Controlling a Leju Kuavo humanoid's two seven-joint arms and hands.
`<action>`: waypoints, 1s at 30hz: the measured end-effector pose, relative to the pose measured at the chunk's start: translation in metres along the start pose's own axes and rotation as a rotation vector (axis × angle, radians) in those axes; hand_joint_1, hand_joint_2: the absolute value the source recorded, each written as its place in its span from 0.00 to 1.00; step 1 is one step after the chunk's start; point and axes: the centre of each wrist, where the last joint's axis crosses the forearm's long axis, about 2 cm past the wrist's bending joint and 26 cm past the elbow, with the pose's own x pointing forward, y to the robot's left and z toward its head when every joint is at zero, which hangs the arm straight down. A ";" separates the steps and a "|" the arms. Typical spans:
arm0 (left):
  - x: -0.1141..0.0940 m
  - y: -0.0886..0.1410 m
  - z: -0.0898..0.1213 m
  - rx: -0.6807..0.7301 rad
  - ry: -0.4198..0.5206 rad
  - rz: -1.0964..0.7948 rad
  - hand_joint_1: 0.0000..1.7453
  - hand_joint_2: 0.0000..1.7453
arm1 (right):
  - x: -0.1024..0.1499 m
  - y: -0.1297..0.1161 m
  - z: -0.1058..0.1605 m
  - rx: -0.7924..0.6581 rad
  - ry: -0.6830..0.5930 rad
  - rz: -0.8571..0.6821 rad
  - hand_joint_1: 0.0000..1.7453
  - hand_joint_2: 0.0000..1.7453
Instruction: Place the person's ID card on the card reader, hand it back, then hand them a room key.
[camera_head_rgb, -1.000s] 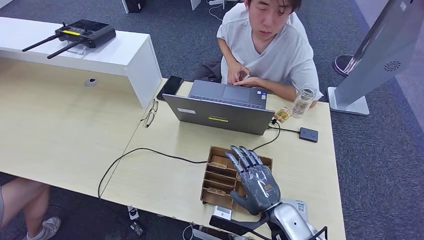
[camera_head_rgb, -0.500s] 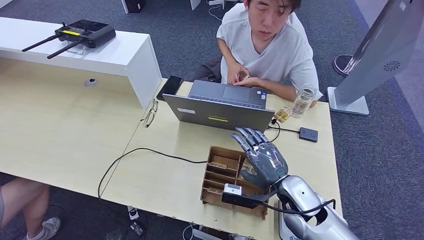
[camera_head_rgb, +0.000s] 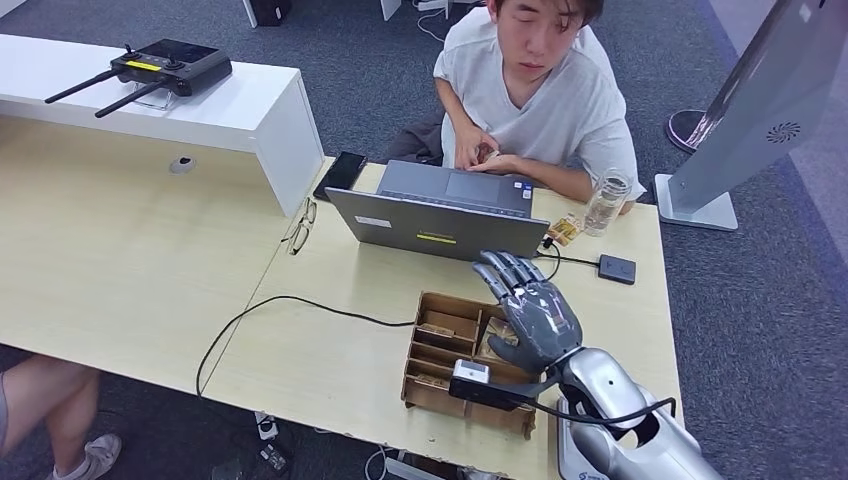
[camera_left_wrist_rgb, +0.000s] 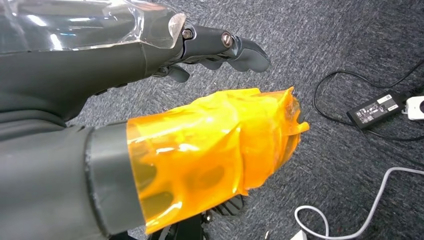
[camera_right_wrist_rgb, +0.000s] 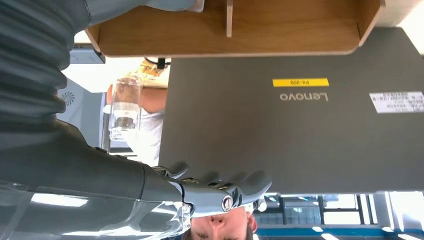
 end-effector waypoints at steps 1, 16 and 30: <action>0.000 0.000 0.000 0.000 0.000 0.001 0.00 0.00 | 0.000 -0.001 0.000 -0.008 0.000 -0.002 0.05 1.00; -0.003 -0.005 0.003 -0.037 0.058 0.043 0.00 0.00 | -0.003 -0.026 0.011 -0.146 -0.075 -0.178 0.00 1.00; -0.001 -0.026 0.011 -0.306 0.223 0.007 0.00 0.00 | 0.047 0.005 0.060 -0.171 -0.071 -0.381 0.00 1.00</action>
